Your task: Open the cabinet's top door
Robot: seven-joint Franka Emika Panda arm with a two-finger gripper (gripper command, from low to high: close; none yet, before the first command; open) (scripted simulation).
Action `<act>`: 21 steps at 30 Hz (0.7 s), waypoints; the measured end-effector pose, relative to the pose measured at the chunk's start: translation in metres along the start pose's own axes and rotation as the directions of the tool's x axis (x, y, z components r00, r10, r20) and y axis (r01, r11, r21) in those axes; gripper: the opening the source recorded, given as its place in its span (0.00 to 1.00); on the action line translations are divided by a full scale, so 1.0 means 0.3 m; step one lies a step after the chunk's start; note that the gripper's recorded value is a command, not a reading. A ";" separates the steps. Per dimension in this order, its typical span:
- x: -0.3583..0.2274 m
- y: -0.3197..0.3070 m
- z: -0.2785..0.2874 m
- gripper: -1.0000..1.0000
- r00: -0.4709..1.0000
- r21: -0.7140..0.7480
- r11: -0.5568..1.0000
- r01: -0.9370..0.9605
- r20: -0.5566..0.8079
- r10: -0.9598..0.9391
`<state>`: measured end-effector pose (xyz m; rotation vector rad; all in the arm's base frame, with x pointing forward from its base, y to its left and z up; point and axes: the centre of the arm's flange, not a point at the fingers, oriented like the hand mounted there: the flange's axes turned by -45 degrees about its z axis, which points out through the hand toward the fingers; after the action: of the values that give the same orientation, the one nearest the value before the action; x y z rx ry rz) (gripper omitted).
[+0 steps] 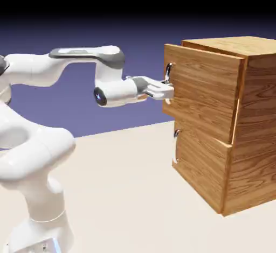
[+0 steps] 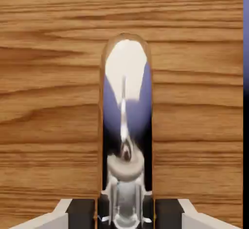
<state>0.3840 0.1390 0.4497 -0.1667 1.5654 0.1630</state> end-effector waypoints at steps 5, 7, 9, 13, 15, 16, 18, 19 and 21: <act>0.000 -0.029 -0.054 0.00 1.000 -0.057 0.998 -0.001 0.000 0.001; 0.000 -0.038 -0.070 0.00 1.000 -0.073 0.997 0.000 0.000 0.000; 0.000 -0.050 -0.090 0.00 1.000 -0.095 0.995 -0.001 0.001 0.001; 0.001 -0.104 -0.168 0.00 1.000 -0.181 0.984 -0.001 0.001 0.001; 0.001 -0.134 -0.205 0.00 1.000 -0.224 0.975 -0.001 0.001 0.001; 0.001 -0.149 -0.223 0.00 1.000 -0.245 0.970 -0.001 0.001 0.001; 0.001 -0.179 -0.257 0.00 1.000 -0.284 0.959 -0.001 0.001 0.001; 0.001 -0.194 -0.272 0.00 1.000 -0.304 0.953 -0.001 0.001 0.002; 0.001 -0.224 -0.302 0.00 1.000 -0.341 0.940 -0.001 0.002 0.002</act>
<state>0.3093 0.0542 0.4496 -0.4372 1.5259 0.4366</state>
